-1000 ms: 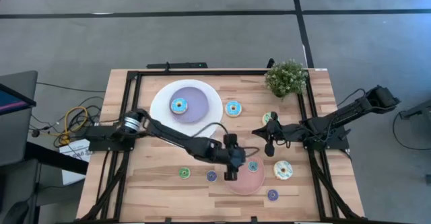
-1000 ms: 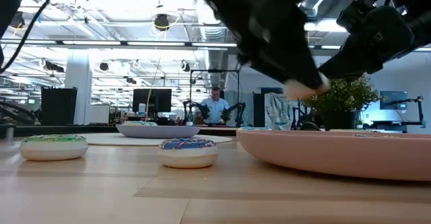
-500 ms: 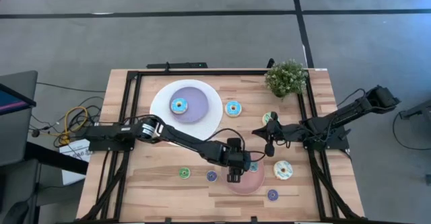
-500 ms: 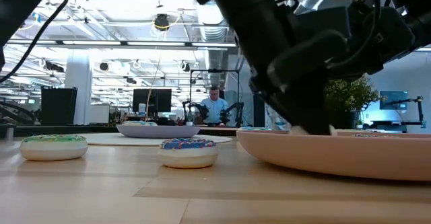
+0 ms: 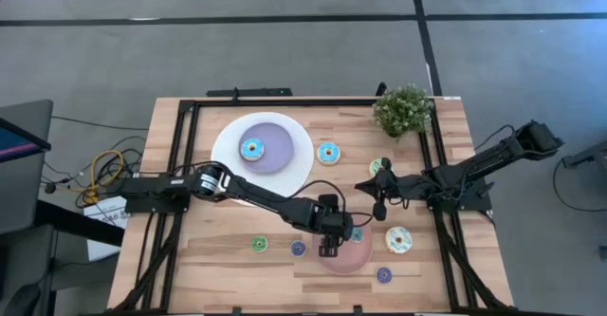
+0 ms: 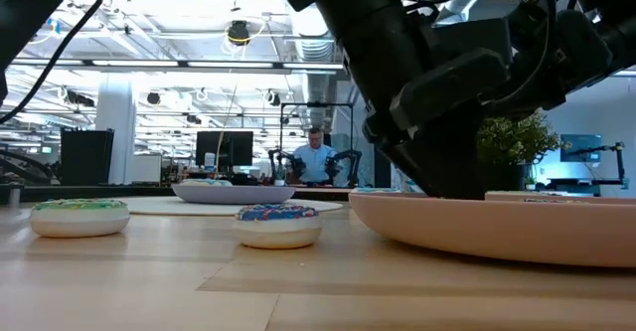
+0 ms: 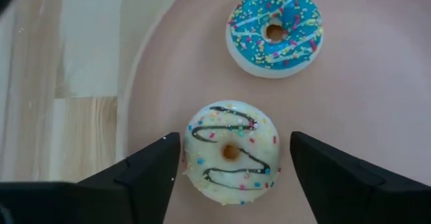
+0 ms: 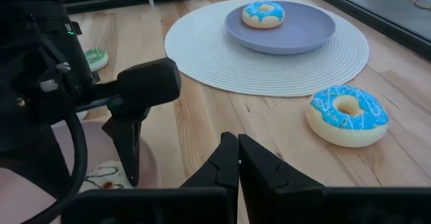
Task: Pick & Place donuts
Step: Put the small white donut on the pink plate, then put the big light blue donut on the purple plate
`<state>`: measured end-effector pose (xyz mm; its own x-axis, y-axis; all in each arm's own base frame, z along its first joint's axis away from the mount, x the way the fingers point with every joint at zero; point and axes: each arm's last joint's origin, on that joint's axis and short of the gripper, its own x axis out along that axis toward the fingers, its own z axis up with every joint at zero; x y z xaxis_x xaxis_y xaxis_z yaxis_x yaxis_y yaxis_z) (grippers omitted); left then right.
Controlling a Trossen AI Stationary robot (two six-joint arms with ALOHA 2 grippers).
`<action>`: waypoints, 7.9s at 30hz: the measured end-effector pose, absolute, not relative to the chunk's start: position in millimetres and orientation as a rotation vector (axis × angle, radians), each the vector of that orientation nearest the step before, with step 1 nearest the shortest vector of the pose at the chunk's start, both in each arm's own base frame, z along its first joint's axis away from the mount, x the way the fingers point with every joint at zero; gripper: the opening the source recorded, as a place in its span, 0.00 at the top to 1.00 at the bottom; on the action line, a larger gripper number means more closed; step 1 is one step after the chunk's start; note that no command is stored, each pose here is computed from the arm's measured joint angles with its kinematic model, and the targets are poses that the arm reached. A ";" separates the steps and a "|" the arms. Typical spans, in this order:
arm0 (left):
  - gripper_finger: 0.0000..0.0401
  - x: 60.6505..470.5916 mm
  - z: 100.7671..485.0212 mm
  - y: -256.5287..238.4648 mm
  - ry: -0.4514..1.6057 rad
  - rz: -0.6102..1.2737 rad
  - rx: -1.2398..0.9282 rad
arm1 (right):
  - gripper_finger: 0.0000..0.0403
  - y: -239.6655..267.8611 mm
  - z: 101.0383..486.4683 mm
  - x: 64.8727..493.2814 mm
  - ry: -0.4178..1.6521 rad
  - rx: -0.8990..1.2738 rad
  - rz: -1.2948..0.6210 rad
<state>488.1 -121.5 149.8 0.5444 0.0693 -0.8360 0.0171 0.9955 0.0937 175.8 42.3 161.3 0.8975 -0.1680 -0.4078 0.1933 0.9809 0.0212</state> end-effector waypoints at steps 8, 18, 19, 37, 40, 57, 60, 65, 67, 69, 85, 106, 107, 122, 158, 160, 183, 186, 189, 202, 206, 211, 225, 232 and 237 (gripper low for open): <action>0.23 490.4 164.4 -121.9 1.004 0.016 0.124 | 1.00 42.4 161.3 175.7 0.417 0.062 -0.187; 0.23 484.3 193.2 -115.0 1.075 -0.075 0.156 | 1.00 42.3 160.7 175.4 0.424 0.058 -0.187; 0.23 482.0 194.7 -112.4 1.100 -0.090 0.143 | 1.00 42.3 160.7 175.4 0.424 0.058 -0.187; 0.23 344.7 207.1 -67.0 1.003 0.110 0.049 | 1.00 42.5 162.5 176.3 0.398 0.144 -0.202; 0.23 305.2 208.2 -58.5 0.901 0.135 -0.026 | 1.00 42.6 163.2 176.7 0.391 0.146 -0.200; 0.23 171.4 157.3 -22.4 0.541 0.417 -0.074 | 0.96 21.7 204.3 196.4 0.091 0.300 -0.295; 0.23 170.9 156.8 -22.7 0.539 0.401 -0.085 | 0.89 17.4 212.8 208.2 0.117 0.283 -0.327; 0.23 172.7 158.0 -24.9 0.557 0.296 0.020 | 0.73 3.5 227.6 244.2 0.233 0.250 -0.422; 0.23 174.8 160.9 -26.2 0.530 0.255 0.028 | 0.67 -4.0 232.7 261.7 0.305 0.250 -0.468; 0.23 175.9 162.3 -27.6 0.520 0.205 0.037 | 0.61 -12.5 235.1 277.1 0.401 0.257 -0.521; 0.23 172.3 155.8 -30.0 0.604 0.123 -0.046 | 0.38 -97.5 216.4 344.1 1.175 0.364 -0.682; 0.23 171.4 154.5 -30.9 0.625 0.094 -0.074 | 0.38 -149.4 167.7 344.5 1.268 0.591 -0.608; 0.23 171.4 154.5 -30.9 0.625 0.094 -0.074 | 0.38 -148.7 167.3 343.6 1.279 0.599 -0.601; 0.23 171.5 154.5 -30.9 0.624 0.094 -0.077 | 0.38 -146.5 164.9 343.8 1.278 0.595 -0.606; 0.23 171.3 154.3 -32.1 0.630 0.071 -0.100 | 0.71 -143.6 145.0 353.4 1.290 0.610 -0.601; 0.23 171.3 154.3 -32.1 0.630 0.071 -0.101 | 0.73 -143.6 145.0 353.4 1.290 0.610 -0.601; 0.23 171.5 154.6 -32.2 0.627 0.070 -0.103 | 0.72 -150.2 240.0 436.9 0.812 0.529 -0.419; 0.23 171.4 154.5 -32.1 0.628 0.071 -0.102 | 0.72 -153.1 229.7 461.4 0.827 0.512 -0.401; 0.23 171.4 154.5 -32.1 0.628 0.071 -0.102 | 0.72 -158.3 213.7 482.1 0.857 0.514 -0.402; 0.23 171.3 154.4 -32.0 0.630 0.067 -0.084 | 0.72 -172.5 190.1 503.6 0.956 0.459 -0.501; 0.23 171.3 154.4 -32.1 0.630 0.067 -0.082 | 0.72 -172.1 187.9 503.3 0.967 0.431 -0.525; 0.23 171.3 154.4 -32.0 0.630 0.068 -0.083 | 0.72 -172.6 188.2 503.2 0.964 0.422 -0.539; 0.23 171.4 154.4 -32.0 0.629 0.068 -0.083 | 0.72 -161.5 181.2 507.5 0.953 0.364 -0.590; 0.23 171.4 154.4 -32.1 0.629 0.067 -0.084 | 0.72 -160.4 181.2 507.9 0.952 0.362 -0.590; 0.23 171.3 154.3 -32.7 0.634 0.045 -0.093 | 0.72 -157.8 181.2 508.8 0.953 0.361 -0.582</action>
